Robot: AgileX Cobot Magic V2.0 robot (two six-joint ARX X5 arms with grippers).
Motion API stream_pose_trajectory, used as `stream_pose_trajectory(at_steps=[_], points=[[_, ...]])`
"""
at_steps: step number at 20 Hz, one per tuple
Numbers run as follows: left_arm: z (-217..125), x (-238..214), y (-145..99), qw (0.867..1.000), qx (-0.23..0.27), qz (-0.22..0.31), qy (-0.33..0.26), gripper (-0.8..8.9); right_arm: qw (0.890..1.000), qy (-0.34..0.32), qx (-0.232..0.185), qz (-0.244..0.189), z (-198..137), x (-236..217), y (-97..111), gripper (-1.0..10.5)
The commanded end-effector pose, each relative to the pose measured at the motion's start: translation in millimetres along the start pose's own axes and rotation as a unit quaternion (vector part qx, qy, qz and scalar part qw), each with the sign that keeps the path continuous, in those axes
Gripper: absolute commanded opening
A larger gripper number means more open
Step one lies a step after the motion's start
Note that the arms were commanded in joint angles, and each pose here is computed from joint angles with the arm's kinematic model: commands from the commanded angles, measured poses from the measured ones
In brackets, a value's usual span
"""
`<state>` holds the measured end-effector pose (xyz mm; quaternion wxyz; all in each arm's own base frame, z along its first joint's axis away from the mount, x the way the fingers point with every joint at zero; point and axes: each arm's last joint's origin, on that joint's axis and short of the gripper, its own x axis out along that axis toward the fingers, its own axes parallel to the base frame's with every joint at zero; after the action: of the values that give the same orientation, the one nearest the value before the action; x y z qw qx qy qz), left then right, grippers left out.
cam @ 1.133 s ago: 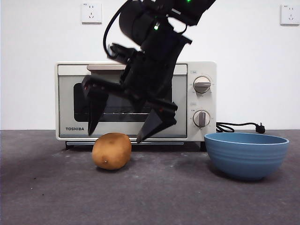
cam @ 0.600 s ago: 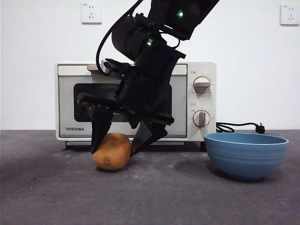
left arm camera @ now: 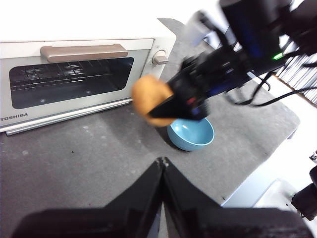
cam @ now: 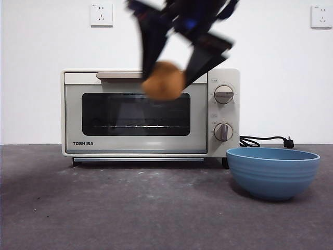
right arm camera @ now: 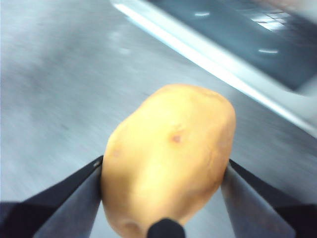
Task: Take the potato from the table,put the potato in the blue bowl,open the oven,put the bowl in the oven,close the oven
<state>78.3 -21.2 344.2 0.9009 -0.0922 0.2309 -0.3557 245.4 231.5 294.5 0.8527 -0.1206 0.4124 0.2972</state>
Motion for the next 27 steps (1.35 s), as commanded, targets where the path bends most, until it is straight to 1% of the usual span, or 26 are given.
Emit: stream_pose_trajectory(at_steps=[1,4,8,11,14,17,20,24,25,27], points=[[-0.1,-0.2,-0.6,1.0,0.011,-0.002,-0.001,-0.08,0.999,0.022,-0.003,-0.034,-7.0,-18.8,-15.7,-0.1],[-0.1,-0.2,-0.6,1.0,0.011,-0.002,-0.001,-0.08,0.997,0.054,0.015,-0.059,-16.1,-31.7,-35.9,-0.1],[-0.1,-0.2,-0.6,1.0,0.011,-0.002,-0.001,-0.08,0.992,0.091,0.042,-0.075,-37.9,-15.1,-56.7,-0.1],[-0.1,-0.2,-0.6,1.0,0.011,-0.002,-0.001,-0.08,0.99,0.107,0.051,-0.081,-62.3,6.6,-63.3,-0.1],[-0.1,-0.2,-0.6,1.0,0.011,-0.002,-0.001,-0.08,0.989,0.103,0.059,-0.085,-82.5,23.8,-67.8,-0.1],[-0.2,-0.2,-0.6,1.0,0.011,-0.002,-0.001,-0.08,0.988,0.1,0.072,-0.09,-97.6,34.4,-72.9,-0.1],[-0.2,-0.2,-0.6,1.0,0.011,-0.002,-0.001,-0.08,0.987,0.103,0.082,-0.095,-105.6,38.6,-79.1,-0.1],[-0.1,-0.2,-0.6,1.0,0.011,-0.002,-0.001,-0.08,0.988,0.107,0.092,-0.056,-109.2,40.1,-80.1,-0.1],[-0.1,-0.1,-0.5,1.0,0.011,-0.002,-0.001,-0.08,0.989,0.109,0.093,-0.046,-109.5,40.0,-79.4,0.1],[-0.1,-0.1,-0.5,1.0,0.011,-0.002,-0.001,-0.08,0.988,0.12,0.095,-0.036,-111.6,39.6,-78.5,0.2]])
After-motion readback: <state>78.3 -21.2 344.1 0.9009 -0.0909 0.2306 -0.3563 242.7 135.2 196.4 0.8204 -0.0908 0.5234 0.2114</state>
